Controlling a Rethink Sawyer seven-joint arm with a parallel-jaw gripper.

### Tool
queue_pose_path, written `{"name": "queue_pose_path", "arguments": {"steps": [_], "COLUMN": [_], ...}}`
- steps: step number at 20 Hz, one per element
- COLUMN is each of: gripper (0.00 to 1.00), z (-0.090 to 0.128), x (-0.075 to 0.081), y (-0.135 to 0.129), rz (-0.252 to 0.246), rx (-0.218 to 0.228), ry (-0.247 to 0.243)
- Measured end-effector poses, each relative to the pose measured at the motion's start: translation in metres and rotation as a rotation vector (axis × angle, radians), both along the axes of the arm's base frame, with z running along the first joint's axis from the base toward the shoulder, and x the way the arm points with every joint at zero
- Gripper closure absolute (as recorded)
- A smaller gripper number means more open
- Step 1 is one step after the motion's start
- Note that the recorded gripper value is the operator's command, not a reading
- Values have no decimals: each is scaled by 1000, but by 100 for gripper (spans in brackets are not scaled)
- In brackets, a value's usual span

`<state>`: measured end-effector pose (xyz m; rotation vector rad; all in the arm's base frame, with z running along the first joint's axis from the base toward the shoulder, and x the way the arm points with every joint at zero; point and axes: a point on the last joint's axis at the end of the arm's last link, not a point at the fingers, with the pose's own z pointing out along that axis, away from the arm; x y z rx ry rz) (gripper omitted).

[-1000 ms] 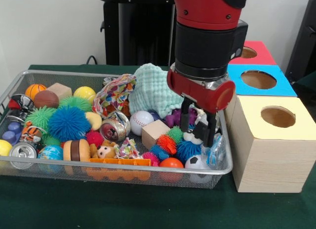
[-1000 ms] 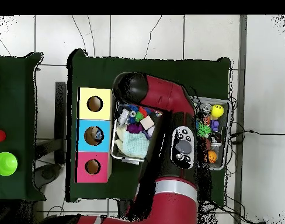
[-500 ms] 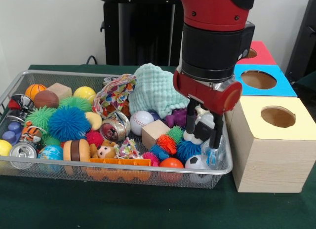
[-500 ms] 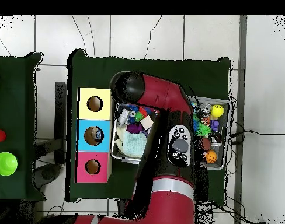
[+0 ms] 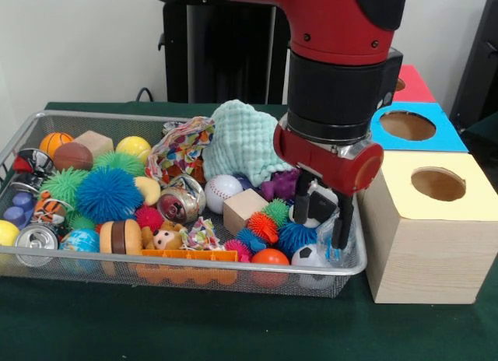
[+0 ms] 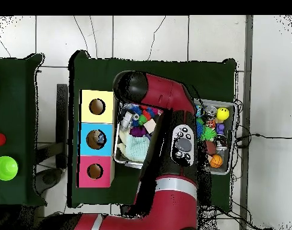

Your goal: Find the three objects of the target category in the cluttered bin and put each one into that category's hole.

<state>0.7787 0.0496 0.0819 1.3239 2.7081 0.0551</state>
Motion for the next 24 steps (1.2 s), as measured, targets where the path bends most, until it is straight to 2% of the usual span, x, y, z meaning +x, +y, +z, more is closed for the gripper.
{"name": "queue_pose_path", "arguments": {"steps": [19, 24], "gripper": [0, 0], "z": [-27, -30], "x": [15, 17], "y": [7, 22], "rz": [16, 34], "rx": [1, 7], "ry": [-7, 1]}}
